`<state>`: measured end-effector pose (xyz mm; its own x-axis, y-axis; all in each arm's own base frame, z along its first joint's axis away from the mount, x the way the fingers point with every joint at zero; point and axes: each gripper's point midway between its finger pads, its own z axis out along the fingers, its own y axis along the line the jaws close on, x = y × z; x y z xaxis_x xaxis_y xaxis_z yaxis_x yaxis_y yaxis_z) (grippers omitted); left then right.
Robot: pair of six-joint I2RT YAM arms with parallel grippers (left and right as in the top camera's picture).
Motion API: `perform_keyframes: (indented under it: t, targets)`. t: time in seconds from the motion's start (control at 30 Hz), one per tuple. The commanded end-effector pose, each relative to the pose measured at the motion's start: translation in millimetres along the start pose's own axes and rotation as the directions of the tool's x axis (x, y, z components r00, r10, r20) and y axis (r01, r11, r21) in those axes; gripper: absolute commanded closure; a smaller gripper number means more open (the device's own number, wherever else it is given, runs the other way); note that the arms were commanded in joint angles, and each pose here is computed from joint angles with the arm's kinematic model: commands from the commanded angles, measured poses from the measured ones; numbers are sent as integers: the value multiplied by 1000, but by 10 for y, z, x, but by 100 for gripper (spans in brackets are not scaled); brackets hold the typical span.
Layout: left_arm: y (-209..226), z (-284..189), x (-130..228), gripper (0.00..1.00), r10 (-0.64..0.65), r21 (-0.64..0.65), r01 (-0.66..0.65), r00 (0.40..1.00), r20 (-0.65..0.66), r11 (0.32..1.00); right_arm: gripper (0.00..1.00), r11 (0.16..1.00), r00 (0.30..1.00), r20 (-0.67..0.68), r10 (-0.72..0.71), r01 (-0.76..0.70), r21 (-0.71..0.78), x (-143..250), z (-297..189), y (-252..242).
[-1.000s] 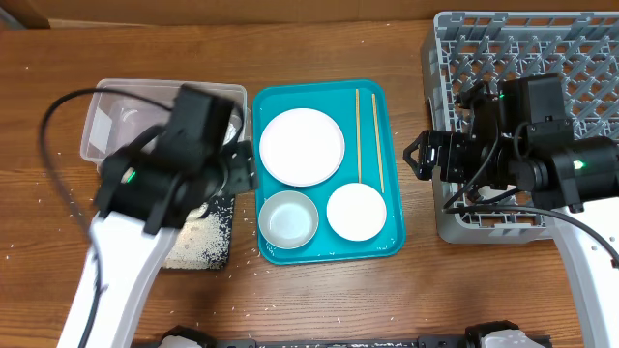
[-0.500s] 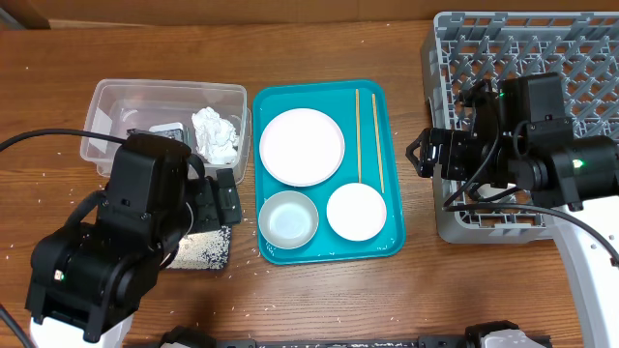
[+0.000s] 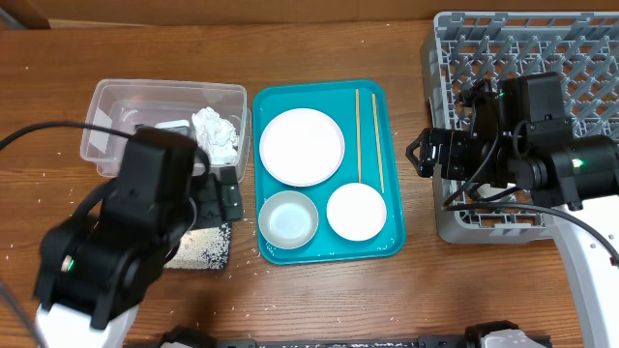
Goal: Sort waste into correct bins and load items into the dishwasher
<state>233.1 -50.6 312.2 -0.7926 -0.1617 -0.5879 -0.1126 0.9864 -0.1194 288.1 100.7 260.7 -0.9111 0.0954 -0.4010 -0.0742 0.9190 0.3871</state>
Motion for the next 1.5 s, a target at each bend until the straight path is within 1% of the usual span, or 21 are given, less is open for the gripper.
perform_keyframes:
  t: [0.0,0.07,0.17,0.3,0.33,0.47,0.67,0.77,0.87,1.0,1.03,1.1,1.17,1.27,1.47]
  targets:
    - [183,-247,-148,0,2,3,-3,980,199,1000,0,1000,1000,22,-2,2,4,-55,-43,17]
    - [145,-265,-211,0,30,57,-48,956,293,997,0,1000,1000,22,-2,2,4,-55,-43,17]
    - [67,-220,-229,0,98,121,-163,901,422,979,0,1000,1000,22,-3,3,4,-55,-43,17]
    - [13,-85,-102,0,159,147,-280,825,543,949,0,1000,1000,22,-2,2,4,-55,-43,17]
    - [-12,-14,-10,0,166,155,-317,784,598,936,0,1000,1000,22,-3,3,4,-55,-43,17]
    - [0,116,160,0,139,161,-335,714,687,928,0,1000,1000,22,-2,2,4,-55,-43,17]
    - [50,390,503,0,114,164,-357,642,758,919,0,1000,1000,22,-3,3,4,-55,-43,17]
    - [81,568,654,0,110,163,-359,629,770,919,0,1000,1000,22,-3,3,4,-55,-43,17]
    - [71,771,697,0,111,169,-362,637,763,917,0,1000,1000,22,-3,3,4,-55,-43,17]
    - [66,983,725,0,102,164,-368,605,790,915,0,1000,1000,22,-2,2,4,-55,-43,17]
    - [72,1052,754,0,103,164,-367,609,786,916,0,1000,1000,22,-3,3,4,-55,-43,17]
    - [112,1276,878,0,116,164,-354,651,750,921,0,1000,1000,22,-2,2,4,-55,-43,17]
    - [122,1235,833,0,111,154,-349,632,767,924,0,1000,1000,22,-2,2,4,-55,-43,17]
    - [128,1267,858,0,115,155,-347,644,756,925,0,1000,1000,22,-3,3,4,-55,-43,17]
    - [128,1268,859,0,115,156,-347,645,756,925,0,1000,1000,22,-3,3,4,-55,-43,17]
